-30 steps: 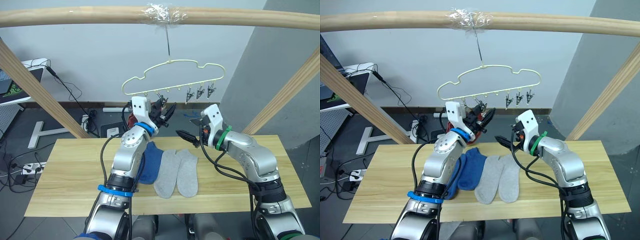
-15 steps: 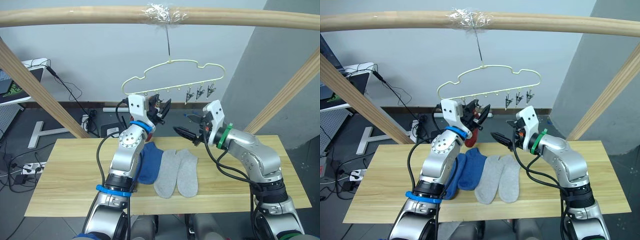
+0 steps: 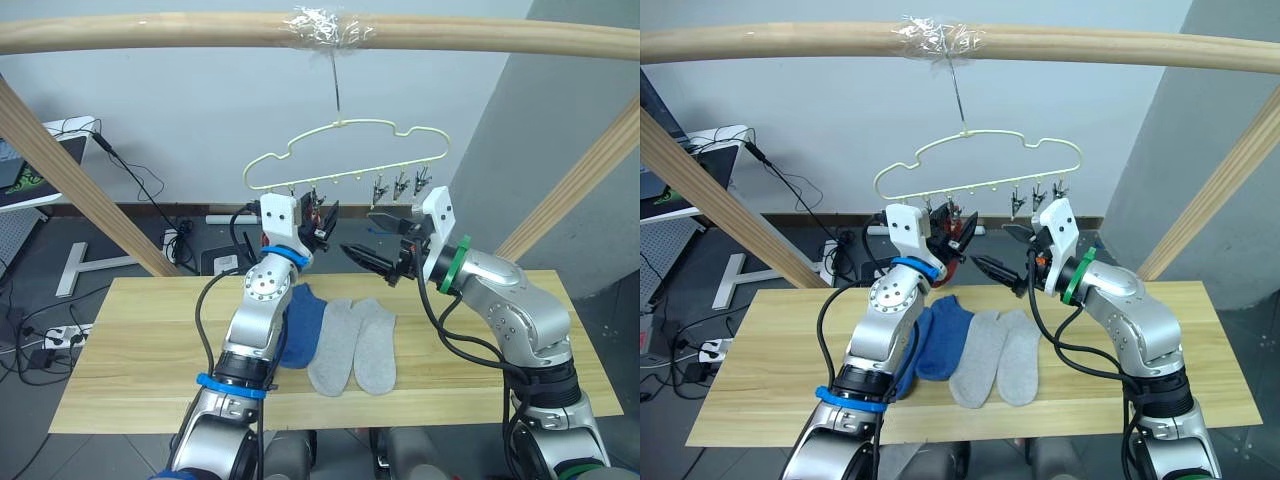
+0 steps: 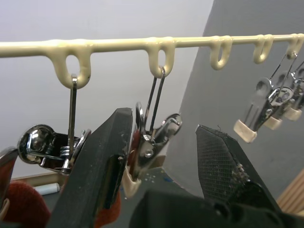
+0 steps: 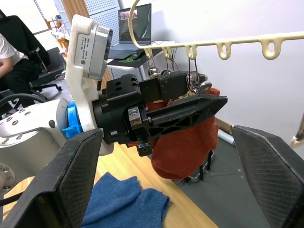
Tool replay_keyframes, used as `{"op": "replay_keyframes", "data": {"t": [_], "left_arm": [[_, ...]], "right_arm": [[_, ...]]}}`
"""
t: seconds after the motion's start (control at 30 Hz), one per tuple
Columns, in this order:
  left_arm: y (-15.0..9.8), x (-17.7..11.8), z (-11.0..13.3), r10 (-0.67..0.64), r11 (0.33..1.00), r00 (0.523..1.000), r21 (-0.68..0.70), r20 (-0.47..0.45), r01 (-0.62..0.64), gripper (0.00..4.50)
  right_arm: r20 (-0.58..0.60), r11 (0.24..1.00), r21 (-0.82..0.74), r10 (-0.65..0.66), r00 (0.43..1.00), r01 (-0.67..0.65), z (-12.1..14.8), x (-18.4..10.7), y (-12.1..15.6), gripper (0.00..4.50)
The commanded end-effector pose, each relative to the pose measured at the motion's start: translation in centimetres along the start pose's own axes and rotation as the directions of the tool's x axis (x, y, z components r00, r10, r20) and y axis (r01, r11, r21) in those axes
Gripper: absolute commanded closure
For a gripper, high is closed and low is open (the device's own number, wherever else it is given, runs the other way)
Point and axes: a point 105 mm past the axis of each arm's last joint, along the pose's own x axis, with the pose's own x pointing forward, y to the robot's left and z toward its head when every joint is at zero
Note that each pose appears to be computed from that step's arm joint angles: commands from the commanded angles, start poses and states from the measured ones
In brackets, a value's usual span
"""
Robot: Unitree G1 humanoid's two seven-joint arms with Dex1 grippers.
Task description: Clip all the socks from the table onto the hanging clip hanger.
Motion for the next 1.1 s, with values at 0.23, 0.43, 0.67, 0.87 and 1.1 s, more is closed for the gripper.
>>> {"op": "replay_keyframes", "data": {"t": [0.23, 0.43, 0.67, 0.87, 1.1], "left_arm": [[0.0, -0.4, 1.9, 0.029, 0.997, 0.998, 0.075, 0.063, -0.034, 2.04], [-0.8, -0.3, 2.3, 0.019, 0.999, 0.997, 0.047, 0.076, -0.023, 2.04], [-0.9, -0.1, 2.2, 0.007, 0.999, 0.997, 0.042, 0.072, -0.010, 2.04], [-0.2, -0.2, 1.9, 0.027, 0.998, 0.998, 0.058, 0.059, -0.030, 2.04], [0.0, 0.0, 1.9, 0.028, 0.992, 0.998, 0.120, 0.063, -0.036, 2.04]], "right_arm": [[0.047, 1.000, -0.019, 0.025, 0.999, -0.024, 1.2, -0.2, 0.6, 0.00], [0.049, 1.000, -0.015, 0.022, 0.999, -0.021, 1.3, -0.2, 0.6, 0.00], [0.051, 1.000, -0.017, 0.015, 0.999, -0.014, 1.3, -0.2, 0.4, 0.00], [0.051, 1.000, -0.012, 0.016, 0.999, -0.015, 1.3, -0.3, 0.6, 0.00], [0.053, 1.000, -0.011, 0.011, 0.999, -0.010, 1.3, -0.2, 0.4, 0.00]]}}
